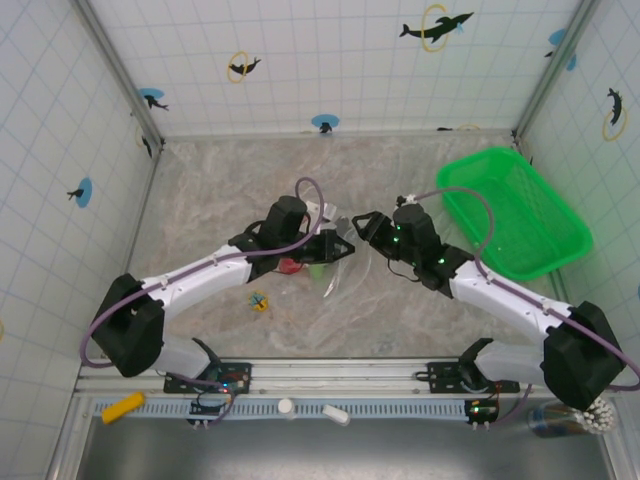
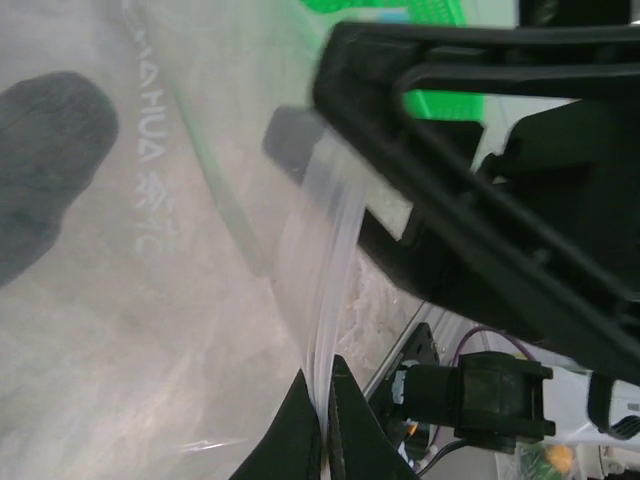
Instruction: Place the food in the zip-top bag and seal the zipper
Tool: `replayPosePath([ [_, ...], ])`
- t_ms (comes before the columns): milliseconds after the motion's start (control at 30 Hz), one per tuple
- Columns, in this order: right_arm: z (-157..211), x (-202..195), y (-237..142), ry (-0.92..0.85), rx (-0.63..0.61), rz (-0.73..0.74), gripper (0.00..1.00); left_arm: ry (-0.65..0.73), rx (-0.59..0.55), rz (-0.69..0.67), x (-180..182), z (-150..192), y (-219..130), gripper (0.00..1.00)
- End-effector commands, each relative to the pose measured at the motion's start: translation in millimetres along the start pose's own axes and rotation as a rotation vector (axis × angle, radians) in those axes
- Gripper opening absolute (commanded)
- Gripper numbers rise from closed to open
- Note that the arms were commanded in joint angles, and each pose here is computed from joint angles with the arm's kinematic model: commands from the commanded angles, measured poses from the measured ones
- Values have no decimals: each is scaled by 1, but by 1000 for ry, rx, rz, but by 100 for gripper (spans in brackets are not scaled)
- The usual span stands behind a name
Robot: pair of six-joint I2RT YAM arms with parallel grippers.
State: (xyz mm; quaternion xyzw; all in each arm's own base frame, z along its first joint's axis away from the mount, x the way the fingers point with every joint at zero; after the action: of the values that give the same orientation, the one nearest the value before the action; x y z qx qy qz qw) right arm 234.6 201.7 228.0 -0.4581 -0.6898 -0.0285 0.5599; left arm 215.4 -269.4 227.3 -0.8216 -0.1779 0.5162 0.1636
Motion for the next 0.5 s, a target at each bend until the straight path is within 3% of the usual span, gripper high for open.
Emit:
replayPosePath([
  [0,-7,2,-1,7,-42,75,56,64,15,130,-19,3,-1,21],
  [133,-6,-3,6,-1,-18,106,54,73,55,167,-20,13,2,45],
  [200,-6,-2,7,-12,-5,99,53,67,72,167,-16,18,3,49],
  [233,-6,0,6,-20,-2,96,53,66,78,169,-15,21,3,58],
  [467,-11,4,-2,-51,41,41,62,109,173,244,-27,42,20,62],
])
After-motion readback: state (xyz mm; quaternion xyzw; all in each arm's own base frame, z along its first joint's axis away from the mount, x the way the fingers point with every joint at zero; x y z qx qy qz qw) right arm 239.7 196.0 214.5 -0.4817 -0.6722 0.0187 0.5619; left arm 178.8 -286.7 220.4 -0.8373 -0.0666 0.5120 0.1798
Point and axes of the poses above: each hand's point on the last joint's axis, 136 mm out from that joint toward the fingers, its own y axis out along the fingers, its own x axis along the line the jaws close on, z = x × y, the point moved 9 cm from there along -y, back along the fingers, and after that the axes turned 1 degree about y, right-handed, at the moved point
